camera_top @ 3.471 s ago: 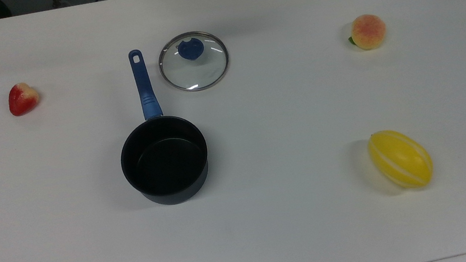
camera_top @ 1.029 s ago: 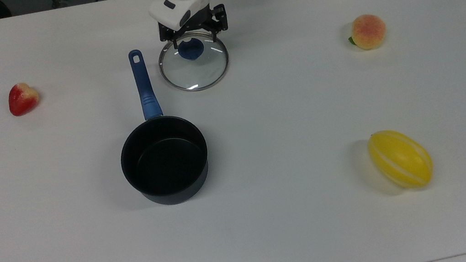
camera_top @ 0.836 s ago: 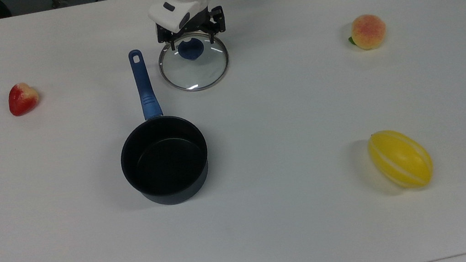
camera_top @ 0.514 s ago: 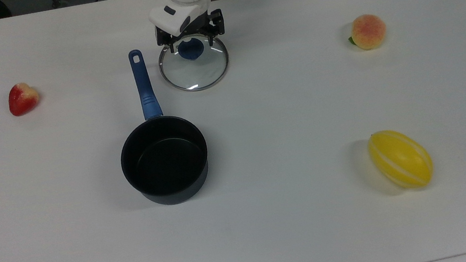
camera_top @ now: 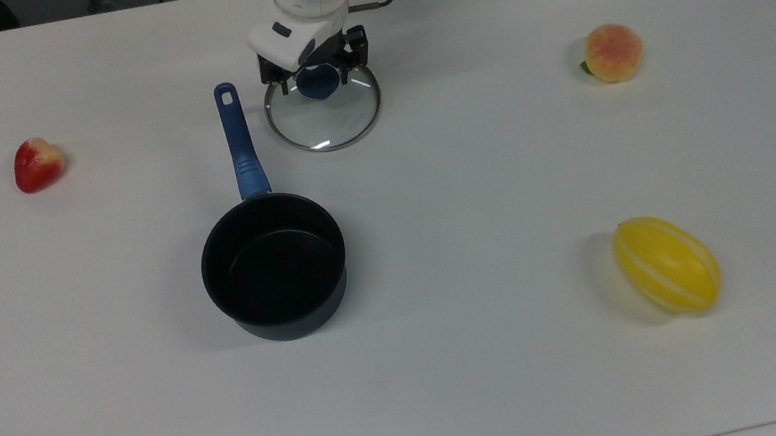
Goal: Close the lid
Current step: 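Close the gripper on the blue knob of the glass lid, then lift the glass lid and carry it toward the saucepan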
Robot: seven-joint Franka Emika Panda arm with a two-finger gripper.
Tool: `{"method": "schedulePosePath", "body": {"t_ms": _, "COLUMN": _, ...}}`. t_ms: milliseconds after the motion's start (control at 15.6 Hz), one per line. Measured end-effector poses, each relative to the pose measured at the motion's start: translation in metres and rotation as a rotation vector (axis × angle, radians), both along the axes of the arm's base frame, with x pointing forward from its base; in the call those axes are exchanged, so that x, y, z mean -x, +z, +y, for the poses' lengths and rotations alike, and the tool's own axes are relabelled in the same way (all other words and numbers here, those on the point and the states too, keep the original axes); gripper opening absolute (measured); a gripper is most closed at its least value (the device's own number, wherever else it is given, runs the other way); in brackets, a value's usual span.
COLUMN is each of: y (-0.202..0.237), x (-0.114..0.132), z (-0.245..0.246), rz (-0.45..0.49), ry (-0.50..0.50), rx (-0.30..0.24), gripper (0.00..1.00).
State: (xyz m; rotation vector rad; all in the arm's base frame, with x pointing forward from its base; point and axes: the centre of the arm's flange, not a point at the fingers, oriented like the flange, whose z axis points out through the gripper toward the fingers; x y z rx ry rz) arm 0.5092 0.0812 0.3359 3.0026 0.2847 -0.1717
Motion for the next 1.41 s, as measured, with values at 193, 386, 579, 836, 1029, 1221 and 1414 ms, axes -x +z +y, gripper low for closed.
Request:
{"method": "schedulePosePath", "body": {"t_ms": 193, "y": -0.002, "x": 0.0, "z": 0.0, "rz": 0.005, "ry": 0.001, "rx": 0.001, "gripper": 0.73}}
{"method": "schedulePosePath", "body": {"t_ms": 386, "y": -0.002, "x": 0.0, "z": 0.001, "rz": 0.004, "ry": 0.004, "rx": 0.003, "gripper": 0.66}}
{"method": "schedulePosePath", "body": {"t_ms": 579, "y": -0.002, "x": 0.0, "z": 0.001, "rz": 0.004, "ry": 0.005, "rx": 0.003, "gripper": 0.66}}
{"method": "schedulePosePath", "body": {"t_ms": 836, "y": -0.002, "x": 0.005, "z": 0.008, "rz": 0.03, "ry": 0.018, "rx": 0.011, "gripper": 0.66}}
{"method": "schedulePosePath", "body": {"t_ms": 1029, "y": 0.005, "x": 0.016, "z": 0.028, "rz": 0.073, "ry": 0.056, "rx": 0.028, "gripper": 0.66}}
{"method": "schedulePosePath", "body": {"t_ms": 1221, "y": 0.025, "x": 0.02, "z": 0.043, "rz": 0.109, "ry": 0.075, "rx": 0.043, "gripper": 0.66}}
{"method": "schedulePosePath", "body": {"t_ms": 1414, "y": 0.058, "x": 0.013, "z": 0.057, "rz": 0.119, "ry": 0.067, "rx": 0.012, "gripper": 0.66}}
